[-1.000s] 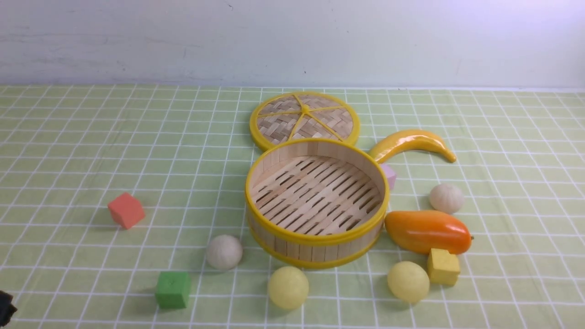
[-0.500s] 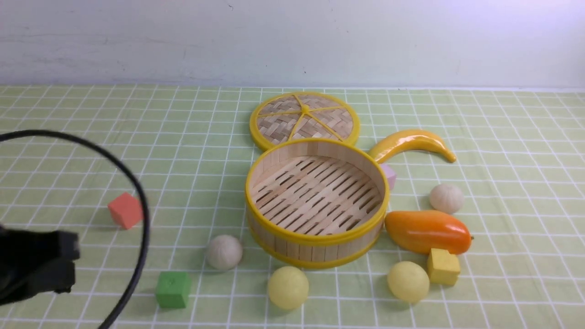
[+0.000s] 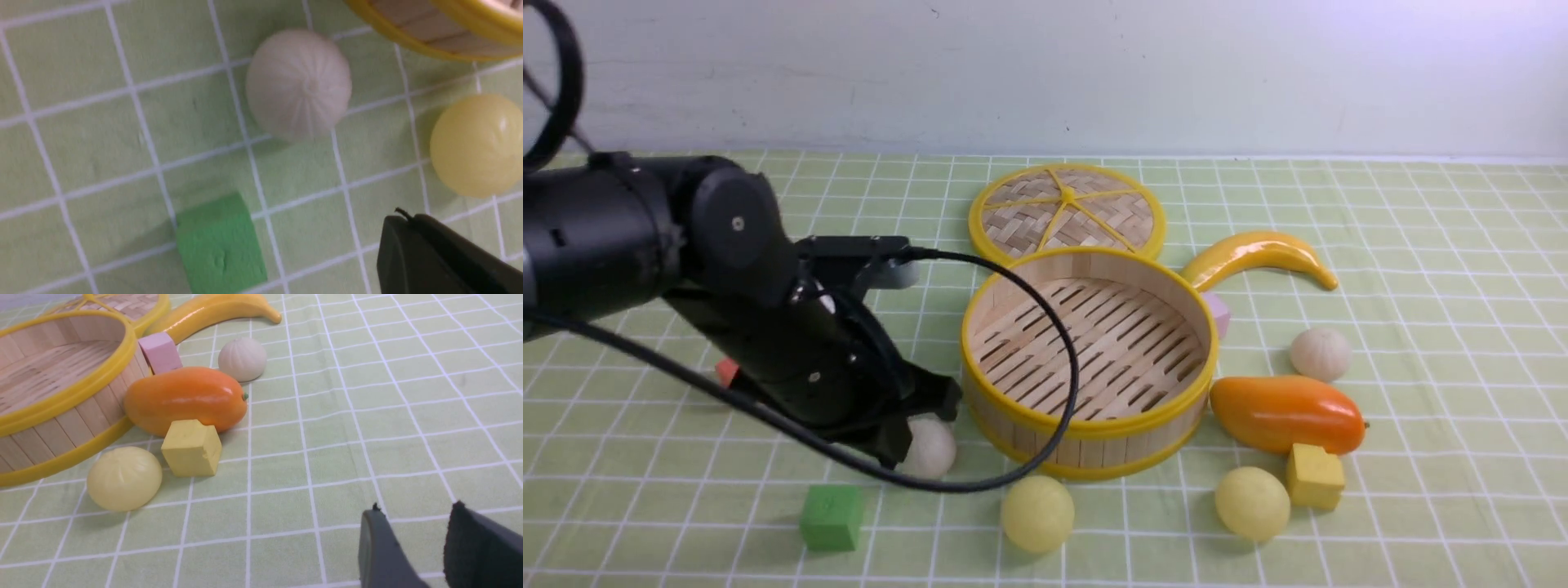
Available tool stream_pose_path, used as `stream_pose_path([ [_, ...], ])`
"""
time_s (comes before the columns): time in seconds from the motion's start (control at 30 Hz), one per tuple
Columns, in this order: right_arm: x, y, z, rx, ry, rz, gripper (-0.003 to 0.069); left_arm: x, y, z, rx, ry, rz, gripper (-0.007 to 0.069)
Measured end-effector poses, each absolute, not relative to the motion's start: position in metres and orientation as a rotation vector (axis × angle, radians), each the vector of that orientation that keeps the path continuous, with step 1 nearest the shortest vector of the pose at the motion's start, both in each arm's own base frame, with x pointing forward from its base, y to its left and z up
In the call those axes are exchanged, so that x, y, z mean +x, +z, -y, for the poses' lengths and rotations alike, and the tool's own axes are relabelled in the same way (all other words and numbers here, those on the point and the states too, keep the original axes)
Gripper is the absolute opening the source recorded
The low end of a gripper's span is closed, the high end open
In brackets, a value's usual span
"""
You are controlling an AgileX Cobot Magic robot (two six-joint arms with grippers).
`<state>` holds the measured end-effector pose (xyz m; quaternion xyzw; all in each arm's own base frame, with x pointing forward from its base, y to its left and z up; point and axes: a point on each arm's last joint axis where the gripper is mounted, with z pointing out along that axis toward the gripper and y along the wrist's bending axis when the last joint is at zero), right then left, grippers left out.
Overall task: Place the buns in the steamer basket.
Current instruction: Use the left arm to grab a steamed stuffed bun
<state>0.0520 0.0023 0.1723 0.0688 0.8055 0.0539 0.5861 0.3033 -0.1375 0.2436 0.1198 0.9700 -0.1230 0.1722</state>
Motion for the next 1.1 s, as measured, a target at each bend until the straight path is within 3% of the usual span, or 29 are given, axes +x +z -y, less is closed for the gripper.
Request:
stream_pose_path([
  [0.17,0.052,0.172,-0.002,0.16,0.126,-1.878,0.0241,0.326,0.235,0.145,0.377,-0.318,-2.709,0.0011],
  [0.43,0.052,0.172,-0.002,0.16,0.126,-1.878,0.0241,0.343,0.21,0.149,0.389,-0.277,-2.714,0.0244],
  [0.6,0.052,0.172,-0.002,0.16,0.126,-1.878,0.0241,0.351,0.198,0.151,0.384,-0.27,-2.698,0.0298],
  [0.83,0.052,0.172,-0.002,0.16,0.126,-1.878,0.0241,0.354,0.186,0.152,0.396,-0.249,-2.716,0.025],
  [1.1,0.052,0.172,-0.002,0.16,0.126,-1.878,0.0241,0.35,0.188,0.15,0.415,-0.237,-2.757,-0.0008],
])
